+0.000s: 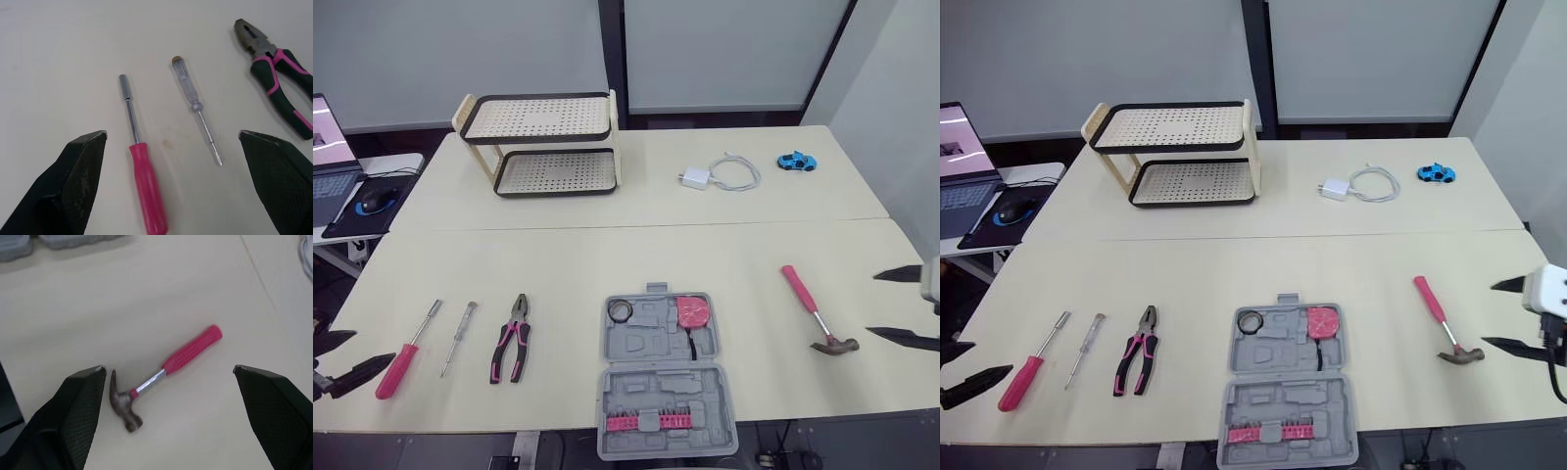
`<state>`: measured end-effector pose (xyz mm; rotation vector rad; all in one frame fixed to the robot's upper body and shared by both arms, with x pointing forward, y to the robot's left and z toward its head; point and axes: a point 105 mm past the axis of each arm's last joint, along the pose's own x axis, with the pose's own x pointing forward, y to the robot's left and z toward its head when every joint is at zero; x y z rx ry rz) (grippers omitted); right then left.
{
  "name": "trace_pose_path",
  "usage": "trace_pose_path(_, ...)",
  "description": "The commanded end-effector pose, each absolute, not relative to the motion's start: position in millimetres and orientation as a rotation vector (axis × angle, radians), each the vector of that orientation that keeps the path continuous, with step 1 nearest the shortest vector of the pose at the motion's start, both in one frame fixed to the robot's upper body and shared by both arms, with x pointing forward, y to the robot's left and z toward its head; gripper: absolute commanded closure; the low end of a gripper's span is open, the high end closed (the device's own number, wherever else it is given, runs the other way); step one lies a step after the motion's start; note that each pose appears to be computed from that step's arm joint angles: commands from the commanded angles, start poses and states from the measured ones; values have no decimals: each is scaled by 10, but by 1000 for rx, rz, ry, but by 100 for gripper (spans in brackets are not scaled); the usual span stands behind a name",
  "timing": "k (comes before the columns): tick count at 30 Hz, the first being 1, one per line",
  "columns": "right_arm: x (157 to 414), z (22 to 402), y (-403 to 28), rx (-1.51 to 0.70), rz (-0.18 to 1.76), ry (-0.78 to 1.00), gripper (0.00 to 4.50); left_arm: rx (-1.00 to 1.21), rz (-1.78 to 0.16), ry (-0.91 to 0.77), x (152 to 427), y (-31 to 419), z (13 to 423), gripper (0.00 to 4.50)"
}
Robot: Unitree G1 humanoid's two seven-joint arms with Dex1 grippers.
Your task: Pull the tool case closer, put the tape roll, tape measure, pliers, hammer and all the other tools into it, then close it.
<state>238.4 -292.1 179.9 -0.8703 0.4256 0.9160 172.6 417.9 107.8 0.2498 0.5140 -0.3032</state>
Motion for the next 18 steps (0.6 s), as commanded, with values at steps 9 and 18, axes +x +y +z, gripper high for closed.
trace_pose_path(9,2482,2004,-1819,-741,1297,218,4,207,-234,352,1762,3412,1082,0)
trace_pose_path(18,2414,2067,-1380,-695,1438,192,4,123,-90,279,1892,2884,940,0)
